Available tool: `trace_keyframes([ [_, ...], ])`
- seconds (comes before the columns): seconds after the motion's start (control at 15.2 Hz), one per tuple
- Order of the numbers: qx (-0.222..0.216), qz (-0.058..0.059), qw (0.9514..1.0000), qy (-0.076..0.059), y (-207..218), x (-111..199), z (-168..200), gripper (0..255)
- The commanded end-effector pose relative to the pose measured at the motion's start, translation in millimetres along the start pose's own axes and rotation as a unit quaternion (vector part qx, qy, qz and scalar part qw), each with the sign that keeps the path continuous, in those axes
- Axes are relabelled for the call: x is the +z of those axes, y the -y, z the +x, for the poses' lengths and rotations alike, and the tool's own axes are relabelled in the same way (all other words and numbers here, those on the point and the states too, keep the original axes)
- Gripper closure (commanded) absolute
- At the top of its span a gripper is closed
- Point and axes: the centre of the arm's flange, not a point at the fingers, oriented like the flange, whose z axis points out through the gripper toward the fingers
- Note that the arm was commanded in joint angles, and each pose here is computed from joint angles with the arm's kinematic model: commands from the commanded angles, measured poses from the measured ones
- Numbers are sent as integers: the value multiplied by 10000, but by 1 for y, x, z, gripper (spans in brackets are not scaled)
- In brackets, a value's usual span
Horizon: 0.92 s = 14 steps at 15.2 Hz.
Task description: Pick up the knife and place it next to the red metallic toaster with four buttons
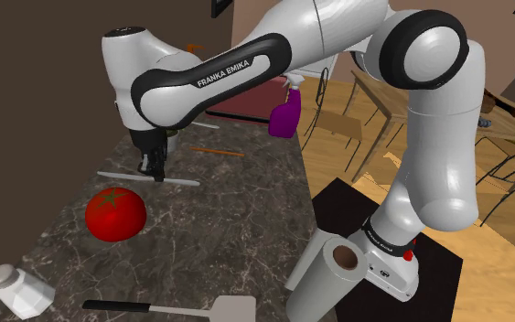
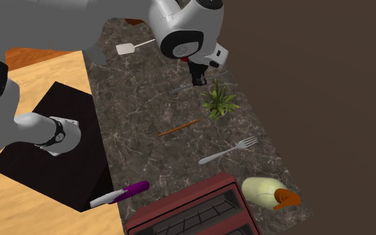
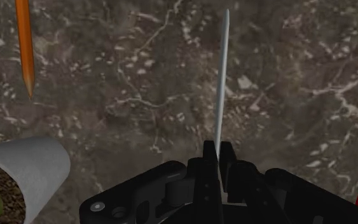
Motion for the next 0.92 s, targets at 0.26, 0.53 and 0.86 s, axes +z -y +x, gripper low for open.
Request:
trace_keyframes([
  [0.26,-1,0,10000,0,0,-26,-1,255],
  [0.53,-1,0,10000,0,0,-47,-2,255],
  [0.86,-1,0,10000,0,0,-74,-4,255],
])
